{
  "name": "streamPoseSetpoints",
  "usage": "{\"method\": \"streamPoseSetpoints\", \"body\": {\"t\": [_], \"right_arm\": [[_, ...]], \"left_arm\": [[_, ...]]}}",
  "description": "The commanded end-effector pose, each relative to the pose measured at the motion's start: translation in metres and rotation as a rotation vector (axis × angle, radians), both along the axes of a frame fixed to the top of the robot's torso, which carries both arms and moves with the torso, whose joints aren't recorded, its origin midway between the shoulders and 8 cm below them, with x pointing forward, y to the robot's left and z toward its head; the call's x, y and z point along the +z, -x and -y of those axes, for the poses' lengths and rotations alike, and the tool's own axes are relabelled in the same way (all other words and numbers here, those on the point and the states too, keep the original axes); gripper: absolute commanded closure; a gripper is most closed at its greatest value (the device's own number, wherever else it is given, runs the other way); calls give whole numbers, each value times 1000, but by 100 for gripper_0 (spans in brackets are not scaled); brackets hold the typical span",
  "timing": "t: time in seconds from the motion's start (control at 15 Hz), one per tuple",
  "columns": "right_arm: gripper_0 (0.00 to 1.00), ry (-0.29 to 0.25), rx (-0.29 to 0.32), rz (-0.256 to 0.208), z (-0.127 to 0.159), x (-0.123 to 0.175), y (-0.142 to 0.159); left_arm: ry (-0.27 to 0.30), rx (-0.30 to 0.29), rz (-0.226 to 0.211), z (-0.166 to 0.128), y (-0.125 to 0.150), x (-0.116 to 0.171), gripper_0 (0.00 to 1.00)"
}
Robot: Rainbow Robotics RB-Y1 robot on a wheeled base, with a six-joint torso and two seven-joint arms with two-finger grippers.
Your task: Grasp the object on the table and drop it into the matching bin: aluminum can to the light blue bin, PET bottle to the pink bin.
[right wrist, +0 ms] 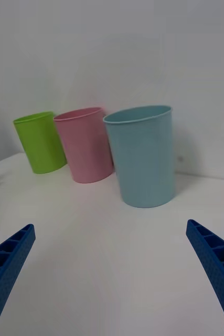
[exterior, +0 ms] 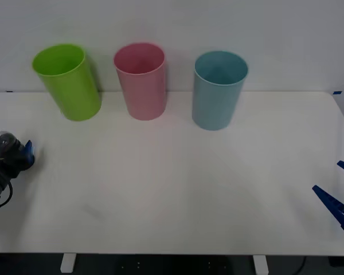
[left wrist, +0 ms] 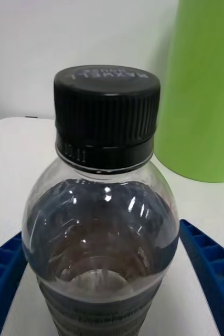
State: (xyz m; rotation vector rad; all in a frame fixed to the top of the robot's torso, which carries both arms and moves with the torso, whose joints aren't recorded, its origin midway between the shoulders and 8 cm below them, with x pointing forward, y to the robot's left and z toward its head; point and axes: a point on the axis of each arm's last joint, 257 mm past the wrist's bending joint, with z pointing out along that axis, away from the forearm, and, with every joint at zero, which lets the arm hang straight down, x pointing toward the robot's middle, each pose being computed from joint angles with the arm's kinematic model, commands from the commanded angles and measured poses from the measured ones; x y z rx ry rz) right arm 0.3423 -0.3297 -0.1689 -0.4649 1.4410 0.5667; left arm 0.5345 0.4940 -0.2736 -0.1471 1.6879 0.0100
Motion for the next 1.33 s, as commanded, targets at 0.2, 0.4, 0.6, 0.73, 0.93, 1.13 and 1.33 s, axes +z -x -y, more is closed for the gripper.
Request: {"method": "streamPoseSetpoints", "body": {"t": [0.2, 0.4, 0.6, 0.73, 0.93, 1.13, 1.33], "right_arm": [[0, 0, 0, 0, 0, 0, 0], [0, 0, 0, 0, 0, 0, 0], [0, 0, 0, 0, 0, 0, 0], [0, 0, 0, 0, 0, 0, 0], [0, 0, 0, 0, 0, 0, 0], [0, 0, 0, 0, 0, 0, 0], [0, 0, 0, 0, 0, 0, 0]], "left_arm": [[-7, -2, 0, 0, 1, 0, 100], [0, -13, -1, 2, 4, -3, 100], [7, -27, 1, 5, 7, -4, 100], [11, -42, 11, 8, 13, -2, 100], [26, -72, 51, 19, 20, 14, 100], [56, -104, 98, 34, 27, 32, 100], [80, -155, 156, 57, 31, 59, 100]]}}
